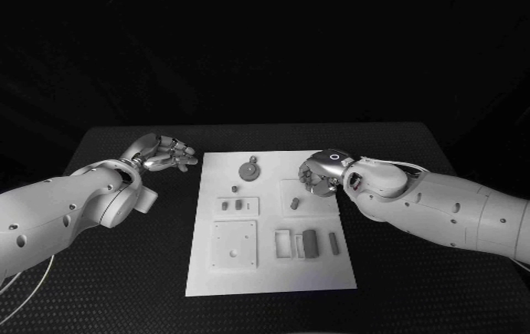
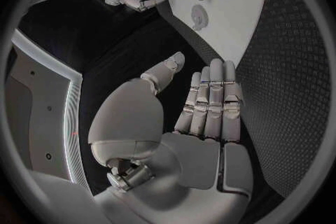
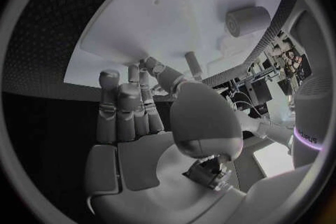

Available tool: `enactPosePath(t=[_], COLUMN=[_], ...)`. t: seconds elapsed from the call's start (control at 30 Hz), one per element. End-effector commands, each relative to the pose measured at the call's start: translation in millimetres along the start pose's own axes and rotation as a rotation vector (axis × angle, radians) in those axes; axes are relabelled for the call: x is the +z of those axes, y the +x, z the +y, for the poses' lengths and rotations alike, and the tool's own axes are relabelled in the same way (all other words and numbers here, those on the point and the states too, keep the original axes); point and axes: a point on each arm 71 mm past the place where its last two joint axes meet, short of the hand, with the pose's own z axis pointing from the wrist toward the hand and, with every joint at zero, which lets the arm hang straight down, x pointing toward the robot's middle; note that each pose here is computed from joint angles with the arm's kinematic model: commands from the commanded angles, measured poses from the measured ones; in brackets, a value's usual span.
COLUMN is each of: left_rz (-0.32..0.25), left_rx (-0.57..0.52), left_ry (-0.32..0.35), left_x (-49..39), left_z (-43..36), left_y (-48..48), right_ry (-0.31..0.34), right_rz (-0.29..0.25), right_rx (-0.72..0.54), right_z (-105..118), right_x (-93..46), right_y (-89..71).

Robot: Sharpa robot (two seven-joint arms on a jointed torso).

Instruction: Assemble the parts on the task board

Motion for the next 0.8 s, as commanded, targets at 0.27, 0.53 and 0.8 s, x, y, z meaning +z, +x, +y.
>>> enactPosePath(t=[0.27, 0.53, 0.8], left_rz=[0.013, 0.012, 0.012], left_rx=[-0.007, -0.004, 0.000], left_ry=[0.011, 0.011, 0.013], left_x=[-0.1, 0.1, 0.3], left_z=[-1.1, -0.9, -0.9], left_y=[-0.3, -0.6, -0.7], right_ry=[-0.004, -0.004, -0.019], right_rz=[0.061, 0.025, -0.011], right_rx=[-0.053, -0.072, -0.077], right_z=[3.0, 5.8, 12.1], right_x=[-2.9, -2.7, -2.8], right_y=[13.4, 11.2, 9.5])
